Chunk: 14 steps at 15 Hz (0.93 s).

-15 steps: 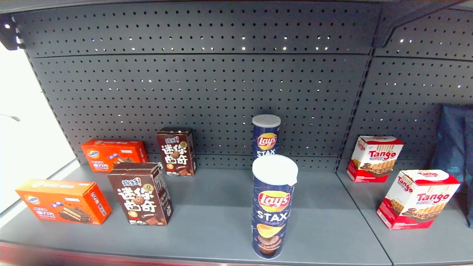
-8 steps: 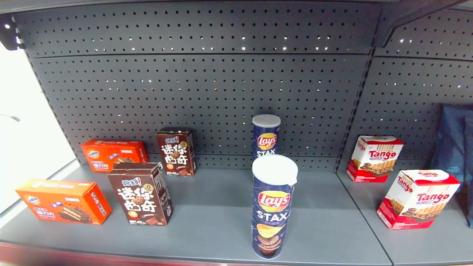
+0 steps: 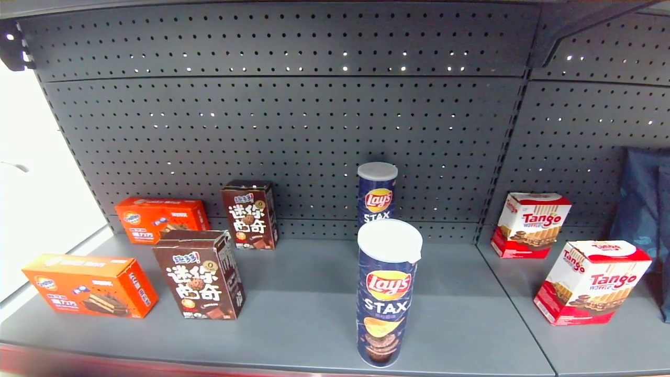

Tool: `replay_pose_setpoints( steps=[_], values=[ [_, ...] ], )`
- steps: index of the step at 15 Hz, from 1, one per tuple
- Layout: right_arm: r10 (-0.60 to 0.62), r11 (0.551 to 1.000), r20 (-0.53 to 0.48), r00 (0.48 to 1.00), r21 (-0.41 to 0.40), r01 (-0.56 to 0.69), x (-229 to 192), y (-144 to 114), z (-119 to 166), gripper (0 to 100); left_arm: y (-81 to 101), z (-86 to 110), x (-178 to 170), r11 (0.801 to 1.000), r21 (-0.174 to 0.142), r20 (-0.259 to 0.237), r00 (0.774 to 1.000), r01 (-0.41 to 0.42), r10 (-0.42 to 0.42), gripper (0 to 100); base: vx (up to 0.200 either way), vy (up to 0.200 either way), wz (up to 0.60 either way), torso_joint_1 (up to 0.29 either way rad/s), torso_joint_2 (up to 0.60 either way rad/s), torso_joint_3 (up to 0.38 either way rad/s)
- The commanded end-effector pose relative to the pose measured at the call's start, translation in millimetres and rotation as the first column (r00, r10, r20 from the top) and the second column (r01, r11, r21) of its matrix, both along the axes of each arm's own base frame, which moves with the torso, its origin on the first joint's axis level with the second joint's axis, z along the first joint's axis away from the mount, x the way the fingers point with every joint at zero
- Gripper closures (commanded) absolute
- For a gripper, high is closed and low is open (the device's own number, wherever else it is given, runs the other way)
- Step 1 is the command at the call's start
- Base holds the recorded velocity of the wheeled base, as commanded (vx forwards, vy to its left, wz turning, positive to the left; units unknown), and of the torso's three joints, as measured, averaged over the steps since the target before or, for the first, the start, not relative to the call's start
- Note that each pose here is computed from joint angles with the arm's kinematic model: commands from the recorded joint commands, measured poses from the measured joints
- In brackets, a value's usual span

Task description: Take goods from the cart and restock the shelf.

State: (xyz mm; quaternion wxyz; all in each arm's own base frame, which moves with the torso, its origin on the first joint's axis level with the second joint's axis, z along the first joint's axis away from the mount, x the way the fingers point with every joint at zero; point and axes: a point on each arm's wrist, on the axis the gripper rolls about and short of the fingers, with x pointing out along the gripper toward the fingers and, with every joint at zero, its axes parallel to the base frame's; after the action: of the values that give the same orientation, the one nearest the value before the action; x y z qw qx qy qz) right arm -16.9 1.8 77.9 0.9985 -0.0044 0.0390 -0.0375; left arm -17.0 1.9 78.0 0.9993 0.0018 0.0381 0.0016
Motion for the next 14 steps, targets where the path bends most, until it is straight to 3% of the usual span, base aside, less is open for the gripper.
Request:
replay_pose_setpoints(
  steps=[1,3,5,14],
  values=[
    [-0.021,1.0,-0.031,0.999,0.003,0.021,2.5,0.1,-0.4,0,0.0,0.2,0.2,1.0,0.0,-0.002,1.0,0.0,0.0,0,0.0,0.0,0.0,0.0,0.0,0.0],
    [-0.02,1.0,-0.03,0.999,0.003,0.02,2.4,0.1,-0.4,0,-0.2,0.3,0.2,1.0,-0.001,0.0,1.0,0.008,-0.008,0,0.0,0.0,0.0,0.0,0.0,0.0],
    [0.113,0.994,0.052,0.992,-0.001,-0.113,-3.9,-2.0,-1.4,0,-0.2,-0.1,0.3,1.0,-0.002,-0.002,1.0,0.008,-0.008,0,0.0,0.0,0.0,0.0,0.0,0.0],
    [0.086,0.996,0.079,0.993,-0.005,-0.086,-5.7,-1.5,-1.9,0,0.0,0.1,-0.3,1.0,-0.003,0.004,1.0,-0.006,0.006,0,0.0,0.0,0.0,0.0,0.0,0.0]
  ],
)
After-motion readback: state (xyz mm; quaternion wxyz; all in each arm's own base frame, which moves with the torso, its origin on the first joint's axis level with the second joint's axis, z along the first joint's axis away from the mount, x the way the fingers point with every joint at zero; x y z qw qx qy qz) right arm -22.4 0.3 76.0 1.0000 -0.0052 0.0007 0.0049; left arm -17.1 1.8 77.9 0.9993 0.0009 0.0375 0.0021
